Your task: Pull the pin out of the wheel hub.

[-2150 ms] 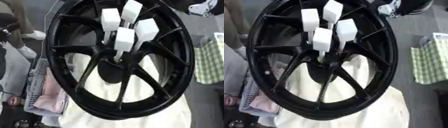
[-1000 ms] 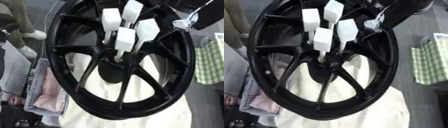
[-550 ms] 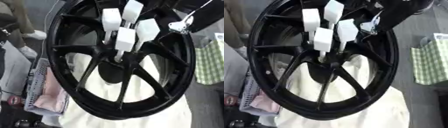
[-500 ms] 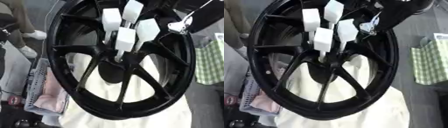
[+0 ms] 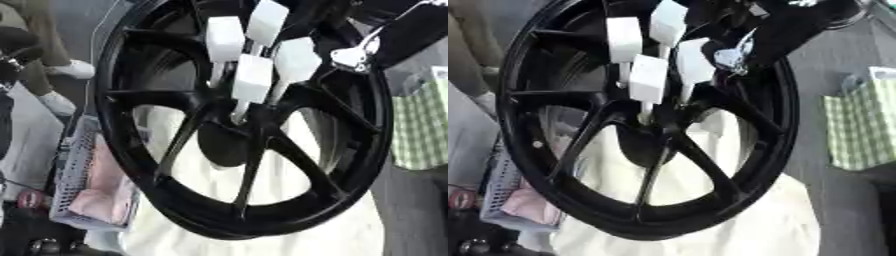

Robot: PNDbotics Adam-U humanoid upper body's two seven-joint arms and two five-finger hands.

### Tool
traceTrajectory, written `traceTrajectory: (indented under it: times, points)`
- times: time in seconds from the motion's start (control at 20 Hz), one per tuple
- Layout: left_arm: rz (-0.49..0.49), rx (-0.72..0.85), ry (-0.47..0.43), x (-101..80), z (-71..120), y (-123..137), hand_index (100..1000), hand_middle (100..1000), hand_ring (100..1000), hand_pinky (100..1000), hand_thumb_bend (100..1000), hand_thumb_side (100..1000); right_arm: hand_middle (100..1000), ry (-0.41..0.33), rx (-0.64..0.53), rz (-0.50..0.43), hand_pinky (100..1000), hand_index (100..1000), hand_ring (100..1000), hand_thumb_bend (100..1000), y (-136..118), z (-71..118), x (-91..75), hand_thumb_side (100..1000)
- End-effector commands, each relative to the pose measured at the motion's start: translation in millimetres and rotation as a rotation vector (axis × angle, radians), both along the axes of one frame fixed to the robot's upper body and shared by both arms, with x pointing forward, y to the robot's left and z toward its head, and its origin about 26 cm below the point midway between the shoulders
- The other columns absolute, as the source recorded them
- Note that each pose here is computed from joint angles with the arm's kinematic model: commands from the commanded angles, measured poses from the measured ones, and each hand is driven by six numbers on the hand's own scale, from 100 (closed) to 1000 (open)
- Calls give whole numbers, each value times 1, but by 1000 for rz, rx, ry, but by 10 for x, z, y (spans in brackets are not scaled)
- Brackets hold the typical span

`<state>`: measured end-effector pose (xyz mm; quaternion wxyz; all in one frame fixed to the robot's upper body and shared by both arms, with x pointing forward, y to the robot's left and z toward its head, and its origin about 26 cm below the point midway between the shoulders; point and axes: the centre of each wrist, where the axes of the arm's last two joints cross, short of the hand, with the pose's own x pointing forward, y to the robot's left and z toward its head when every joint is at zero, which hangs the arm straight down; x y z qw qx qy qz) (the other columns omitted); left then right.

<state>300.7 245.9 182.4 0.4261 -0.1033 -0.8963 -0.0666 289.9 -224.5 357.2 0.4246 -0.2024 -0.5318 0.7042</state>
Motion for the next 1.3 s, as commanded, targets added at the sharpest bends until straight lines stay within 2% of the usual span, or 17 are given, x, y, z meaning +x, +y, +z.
traceTrajectory:
  times: [0.05,0.95,1.15,1.3]
  points:
    - [-14,3,-35,-20,83,-18,801,625,744,809,100,728,847,128,-30,-89,797,887,890,100,-7,51,-41,400]
    - [-29,3,-37,-16,91,-39,801,627,747,811,100,729,862,165,-26,-108,819,905,913,100,-14,-39,78,424]
    - [-34,3,-37,-15,94,-45,801,627,747,810,100,729,862,166,-31,-108,819,907,911,102,-11,-60,100,372]
    - [-38,4,-37,-14,97,-50,801,627,747,810,100,729,865,172,-35,-109,821,906,912,135,-12,-82,120,321]
